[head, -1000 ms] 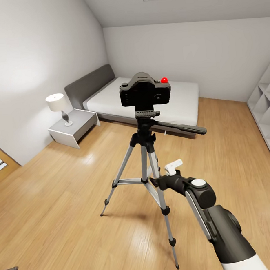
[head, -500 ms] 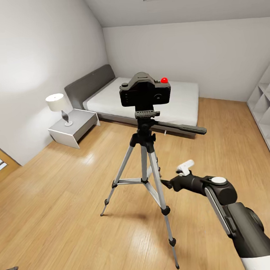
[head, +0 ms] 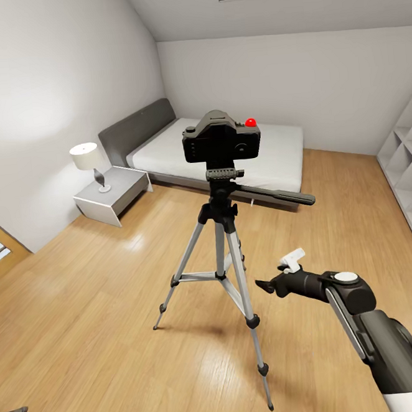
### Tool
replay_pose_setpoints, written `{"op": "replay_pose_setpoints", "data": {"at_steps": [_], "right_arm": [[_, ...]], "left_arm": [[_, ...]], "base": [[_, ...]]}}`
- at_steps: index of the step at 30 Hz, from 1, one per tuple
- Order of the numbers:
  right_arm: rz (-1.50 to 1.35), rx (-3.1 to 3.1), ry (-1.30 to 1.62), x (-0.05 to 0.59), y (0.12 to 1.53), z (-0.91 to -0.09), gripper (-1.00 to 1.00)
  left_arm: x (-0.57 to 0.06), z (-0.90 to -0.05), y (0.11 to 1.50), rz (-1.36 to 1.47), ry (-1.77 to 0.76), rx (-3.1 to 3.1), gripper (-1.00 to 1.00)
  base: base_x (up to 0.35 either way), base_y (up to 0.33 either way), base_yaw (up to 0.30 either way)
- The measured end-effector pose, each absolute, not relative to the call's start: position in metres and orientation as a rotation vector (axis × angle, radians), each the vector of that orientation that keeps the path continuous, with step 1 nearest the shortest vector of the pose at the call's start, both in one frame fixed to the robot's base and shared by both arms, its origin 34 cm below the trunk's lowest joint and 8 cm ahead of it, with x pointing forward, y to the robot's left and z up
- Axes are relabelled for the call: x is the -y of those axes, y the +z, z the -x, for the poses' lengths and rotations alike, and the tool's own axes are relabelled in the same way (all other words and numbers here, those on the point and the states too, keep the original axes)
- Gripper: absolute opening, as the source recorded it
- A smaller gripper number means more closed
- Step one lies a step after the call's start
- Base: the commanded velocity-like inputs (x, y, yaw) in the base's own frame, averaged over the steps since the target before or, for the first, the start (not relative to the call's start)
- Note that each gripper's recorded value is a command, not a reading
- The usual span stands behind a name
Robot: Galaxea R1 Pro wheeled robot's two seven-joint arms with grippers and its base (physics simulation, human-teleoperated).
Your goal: Attach the digital camera to the camera tripod in the bedroom.
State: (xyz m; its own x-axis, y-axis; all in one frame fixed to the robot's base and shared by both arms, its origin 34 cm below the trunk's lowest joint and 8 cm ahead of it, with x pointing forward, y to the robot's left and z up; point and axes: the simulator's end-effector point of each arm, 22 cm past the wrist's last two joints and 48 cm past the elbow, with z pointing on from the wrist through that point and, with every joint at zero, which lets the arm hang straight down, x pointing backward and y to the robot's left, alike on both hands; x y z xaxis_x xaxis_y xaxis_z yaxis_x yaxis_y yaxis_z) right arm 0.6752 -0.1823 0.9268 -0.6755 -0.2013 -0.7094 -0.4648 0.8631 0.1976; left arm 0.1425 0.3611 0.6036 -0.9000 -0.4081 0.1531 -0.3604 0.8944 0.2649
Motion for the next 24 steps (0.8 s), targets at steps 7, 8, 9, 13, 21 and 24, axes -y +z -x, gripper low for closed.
{"op": "replay_pose_setpoints", "data": {"at_steps": [7,8,9,13,21,24], "right_arm": [[0.433,-2.450,0.458,0.203,0.875,-0.657,1.00],[0.424,-2.473,0.450,0.207,0.867,-0.654,1.00],[0.413,-2.496,0.441,0.211,0.858,-0.650,1.00],[0.364,-2.596,0.382,0.230,0.822,-0.635,1.00],[0.262,-2.794,0.165,0.283,0.737,-0.585,1.00],[0.237,-2.856,0.091,0.301,0.705,-0.556,1.00]], "left_arm": [[-0.361,-0.143,0.603,-0.587,-0.341,2.857,1.00],[-0.361,-0.143,0.603,-0.587,-0.341,2.857,1.00],[-0.361,-0.143,0.603,-0.587,-0.341,2.857,1.00],[-0.361,-0.143,0.603,-0.588,-0.341,2.858,1.00],[-0.359,-0.148,0.602,-0.593,-0.338,2.880,1.00],[-0.360,-0.150,0.602,-0.596,-0.341,2.892,1.00]], "base": [[0.000,0.000,0.000],[0.000,0.000,0.000],[0.000,0.000,0.000],[0.000,0.000,0.000],[0.000,0.000,0.000],[0.000,0.000,0.000]]}}
